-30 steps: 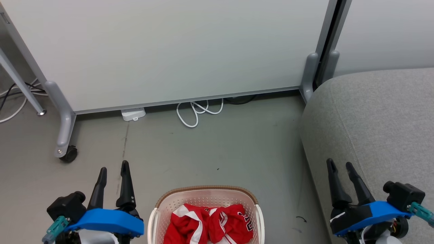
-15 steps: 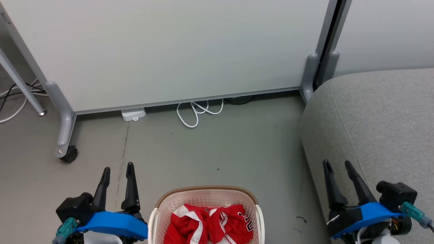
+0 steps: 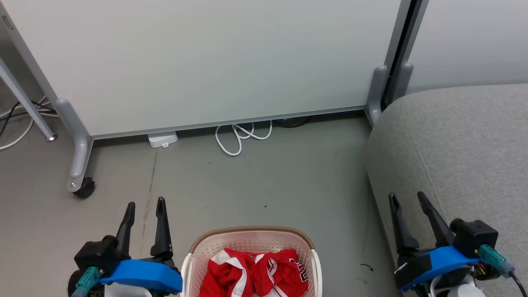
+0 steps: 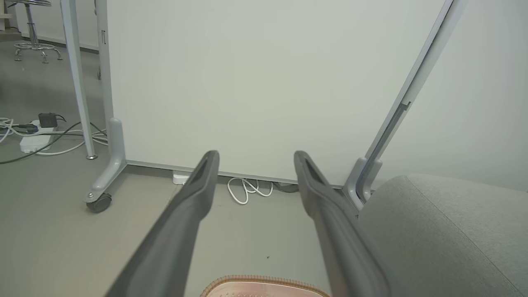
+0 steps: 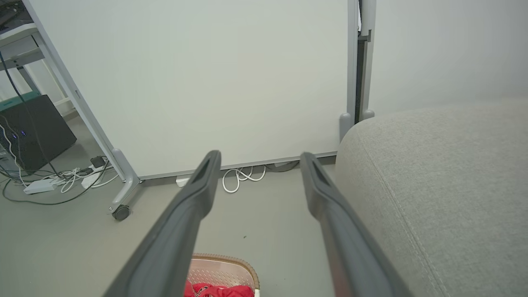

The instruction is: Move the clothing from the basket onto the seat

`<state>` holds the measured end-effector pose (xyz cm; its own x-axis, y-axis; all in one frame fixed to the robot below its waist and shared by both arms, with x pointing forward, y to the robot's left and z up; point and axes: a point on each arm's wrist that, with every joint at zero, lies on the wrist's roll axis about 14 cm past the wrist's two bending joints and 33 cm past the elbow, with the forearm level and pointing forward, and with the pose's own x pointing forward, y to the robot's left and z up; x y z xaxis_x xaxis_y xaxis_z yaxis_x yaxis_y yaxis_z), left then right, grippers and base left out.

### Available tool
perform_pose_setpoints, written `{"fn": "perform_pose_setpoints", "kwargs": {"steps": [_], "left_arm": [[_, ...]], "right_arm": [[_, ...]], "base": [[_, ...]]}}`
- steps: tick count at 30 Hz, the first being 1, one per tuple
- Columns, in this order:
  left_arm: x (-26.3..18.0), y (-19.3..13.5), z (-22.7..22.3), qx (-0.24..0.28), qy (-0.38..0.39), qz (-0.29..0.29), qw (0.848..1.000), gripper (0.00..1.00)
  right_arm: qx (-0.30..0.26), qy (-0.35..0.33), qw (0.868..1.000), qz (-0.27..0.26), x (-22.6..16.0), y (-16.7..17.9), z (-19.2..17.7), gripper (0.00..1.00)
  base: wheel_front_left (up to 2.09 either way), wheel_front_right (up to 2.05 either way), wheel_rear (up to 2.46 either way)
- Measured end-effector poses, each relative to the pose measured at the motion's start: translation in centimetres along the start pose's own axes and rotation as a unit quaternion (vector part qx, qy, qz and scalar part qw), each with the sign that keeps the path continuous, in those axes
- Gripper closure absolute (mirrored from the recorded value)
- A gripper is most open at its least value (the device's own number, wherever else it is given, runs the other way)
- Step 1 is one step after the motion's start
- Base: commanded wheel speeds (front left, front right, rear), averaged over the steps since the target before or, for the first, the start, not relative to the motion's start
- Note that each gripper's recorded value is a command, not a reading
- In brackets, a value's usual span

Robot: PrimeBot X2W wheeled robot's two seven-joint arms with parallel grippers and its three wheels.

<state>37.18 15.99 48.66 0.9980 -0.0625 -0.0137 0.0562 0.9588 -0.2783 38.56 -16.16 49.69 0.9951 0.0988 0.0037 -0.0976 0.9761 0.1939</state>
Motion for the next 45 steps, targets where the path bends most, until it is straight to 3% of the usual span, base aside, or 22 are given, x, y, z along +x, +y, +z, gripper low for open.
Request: {"fn": "perform_pose_setpoints", "kwargs": {"steps": [30,45], "left_arm": [[-0.1,-1.1,0.1,0.087,-0.017,-0.028,0.996,0.0],[0.0,-1.0,-0.5,0.084,-0.007,-0.027,0.996,0.0]], "right_arm": [[-0.112,-0.012,0.993,0.025,0.1,0.8,0.3,0.0],[-0.11,-0.011,0.994,0.029,0.2,0.9,0.1,0.0]], "base": [[0.0,0.0,0.0],[0.0,0.0,0.0]]}}
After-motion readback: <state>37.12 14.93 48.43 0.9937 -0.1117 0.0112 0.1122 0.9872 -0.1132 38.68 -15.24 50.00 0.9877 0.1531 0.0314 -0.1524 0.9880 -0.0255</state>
